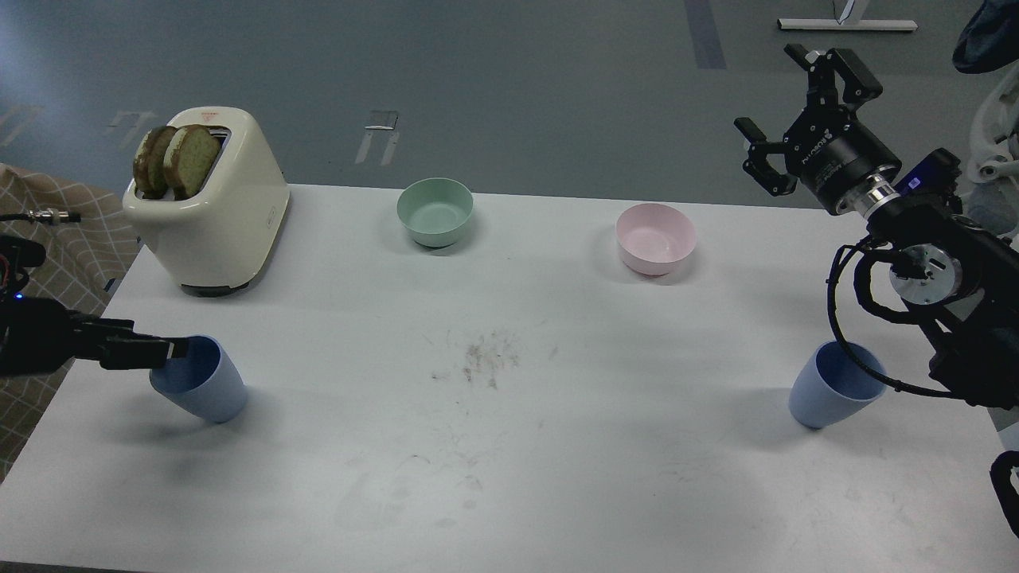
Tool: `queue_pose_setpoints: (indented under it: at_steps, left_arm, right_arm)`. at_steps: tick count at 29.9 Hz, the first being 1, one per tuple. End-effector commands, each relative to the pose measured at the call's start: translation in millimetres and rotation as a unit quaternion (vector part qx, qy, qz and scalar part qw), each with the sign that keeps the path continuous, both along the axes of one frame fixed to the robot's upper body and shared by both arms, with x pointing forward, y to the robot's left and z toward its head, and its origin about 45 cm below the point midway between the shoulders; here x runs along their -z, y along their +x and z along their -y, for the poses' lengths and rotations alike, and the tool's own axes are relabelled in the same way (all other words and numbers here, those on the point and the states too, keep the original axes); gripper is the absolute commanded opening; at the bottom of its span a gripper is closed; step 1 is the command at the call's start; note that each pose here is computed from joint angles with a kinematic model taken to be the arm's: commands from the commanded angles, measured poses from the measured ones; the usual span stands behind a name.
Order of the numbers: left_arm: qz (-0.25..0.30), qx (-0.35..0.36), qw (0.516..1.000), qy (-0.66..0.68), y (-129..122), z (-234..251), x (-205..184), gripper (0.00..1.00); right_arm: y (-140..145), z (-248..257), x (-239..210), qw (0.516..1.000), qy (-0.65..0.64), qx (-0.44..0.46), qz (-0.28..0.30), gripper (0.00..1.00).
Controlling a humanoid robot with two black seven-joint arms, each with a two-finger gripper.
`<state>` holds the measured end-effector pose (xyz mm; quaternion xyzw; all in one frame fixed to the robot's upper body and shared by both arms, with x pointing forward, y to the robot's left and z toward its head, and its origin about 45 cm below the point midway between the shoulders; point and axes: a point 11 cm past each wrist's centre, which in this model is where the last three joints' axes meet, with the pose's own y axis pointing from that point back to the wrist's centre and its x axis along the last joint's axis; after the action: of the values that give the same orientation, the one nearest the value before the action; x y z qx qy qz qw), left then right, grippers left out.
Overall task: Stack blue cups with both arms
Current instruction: 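Lower the left gripper toward the blue cup nearest it, then grasp the blue cup's rim with the left gripper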
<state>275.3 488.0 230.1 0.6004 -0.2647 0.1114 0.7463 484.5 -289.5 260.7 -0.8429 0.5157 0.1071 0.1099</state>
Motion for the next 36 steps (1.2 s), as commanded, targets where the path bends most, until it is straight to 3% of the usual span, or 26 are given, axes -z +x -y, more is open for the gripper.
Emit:
queue_pose_setpoints:
  at_steps: [1,9,12,14,15,17,18,36]
  left_arm:
    - [-0.001,0.003,1.000,-0.001,-2.5,0.9,8.0,0.87]
    - [-0.006,-0.009,1.000,0.004,-5.1,-7.6,17.9,0.77]
    - [-0.004,-0.011,1.000,0.001,-4.4,-6.9,25.5,0.49]
    - [-0.007,-0.014,1.000,0.002,-5.5,-8.7,28.5,0.39]
    - [-0.007,-0.014,1.000,0.002,-5.5,-8.7,28.5,0.39]
    - [-0.008,-0.015,1.000,0.002,-5.8,-8.7,29.3,0.10]
    - [-0.008,-0.015,1.000,0.002,-5.8,-8.7,29.3,0.01]
    - [0.024,0.008,1.000,0.005,-1.3,-2.9,16.1,0.00]
  right_arm:
    - [0.0,0.5,0.0,1.000,0.000,0.001,0.001,1.00]
    - [-1.4,4.7,2.6,1.000,-0.002,0.004,-0.002,1.00]
    - [-2.4,4.9,4.6,1.000,-0.001,0.004,-0.004,1.00]
    - [-2.4,5.3,4.8,1.000,-0.002,0.005,-0.004,1.00]
    - [-2.4,5.3,4.8,1.000,-0.002,0.005,-0.004,1.00]
    - [-2.5,5.9,4.9,1.000,-0.003,0.005,-0.005,1.00]
    - [-2.4,6.8,4.4,1.000,-0.003,0.006,-0.004,1.00]
    - [-4.0,9.4,7.7,1.000,-0.004,0.008,-0.007,1.00]
